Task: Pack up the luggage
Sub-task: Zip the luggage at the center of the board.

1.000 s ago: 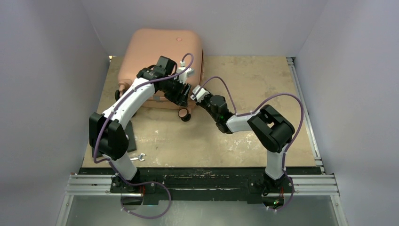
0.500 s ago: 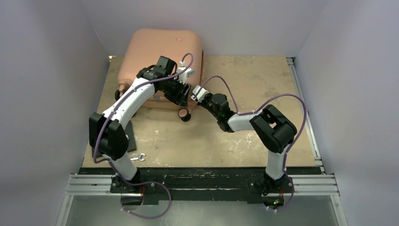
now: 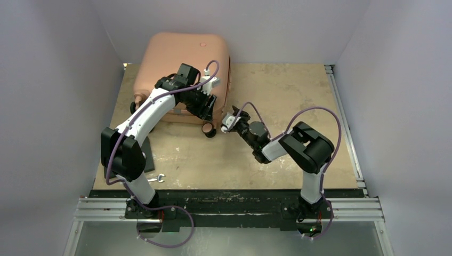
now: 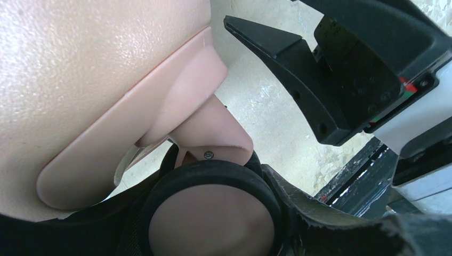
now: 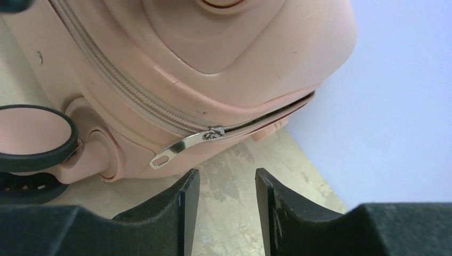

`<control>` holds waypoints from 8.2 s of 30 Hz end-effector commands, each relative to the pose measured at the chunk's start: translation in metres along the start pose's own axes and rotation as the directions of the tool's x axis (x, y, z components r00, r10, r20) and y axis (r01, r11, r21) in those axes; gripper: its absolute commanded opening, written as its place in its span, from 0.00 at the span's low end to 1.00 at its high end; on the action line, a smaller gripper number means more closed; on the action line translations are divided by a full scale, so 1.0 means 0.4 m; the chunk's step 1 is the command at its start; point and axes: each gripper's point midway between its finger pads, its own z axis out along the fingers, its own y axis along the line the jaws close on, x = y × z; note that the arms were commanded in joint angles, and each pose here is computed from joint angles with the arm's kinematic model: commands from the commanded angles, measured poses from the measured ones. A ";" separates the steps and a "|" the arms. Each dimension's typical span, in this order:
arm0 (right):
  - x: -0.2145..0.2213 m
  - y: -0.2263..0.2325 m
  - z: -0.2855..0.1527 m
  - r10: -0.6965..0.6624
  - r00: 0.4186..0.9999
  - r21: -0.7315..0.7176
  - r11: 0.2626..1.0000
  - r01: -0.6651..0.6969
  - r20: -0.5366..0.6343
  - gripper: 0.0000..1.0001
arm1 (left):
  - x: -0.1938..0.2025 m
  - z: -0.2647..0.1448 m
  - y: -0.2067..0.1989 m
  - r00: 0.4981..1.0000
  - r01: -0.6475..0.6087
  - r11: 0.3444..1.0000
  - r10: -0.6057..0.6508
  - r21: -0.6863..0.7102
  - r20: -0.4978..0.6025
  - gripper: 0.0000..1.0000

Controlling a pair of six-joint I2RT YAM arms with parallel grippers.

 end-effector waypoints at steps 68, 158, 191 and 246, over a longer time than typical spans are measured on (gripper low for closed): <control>-0.021 0.024 0.094 0.153 0.987 0.006 0.988 -0.153 -0.047 0.00 | -0.107 -0.060 -0.052 0.984 -0.054 0.996 0.041 0.072 0.176 0.00; -0.055 -0.011 0.011 0.431 0.897 -0.613 0.683 -0.398 -0.102 0.56 | -0.071 -0.096 -0.061 0.980 -0.091 0.995 0.081 0.047 0.183 0.00; -0.013 0.061 0.041 0.237 0.959 -0.458 0.843 -0.282 -0.154 0.66 | -0.069 -0.112 -0.061 0.975 -0.091 0.996 0.084 0.026 0.204 0.00; 0.012 -0.176 0.103 0.398 0.900 -0.051 0.909 -0.413 -0.178 0.00 | -0.051 -0.129 -0.072 0.978 -0.111 0.993 0.102 0.039 0.184 0.00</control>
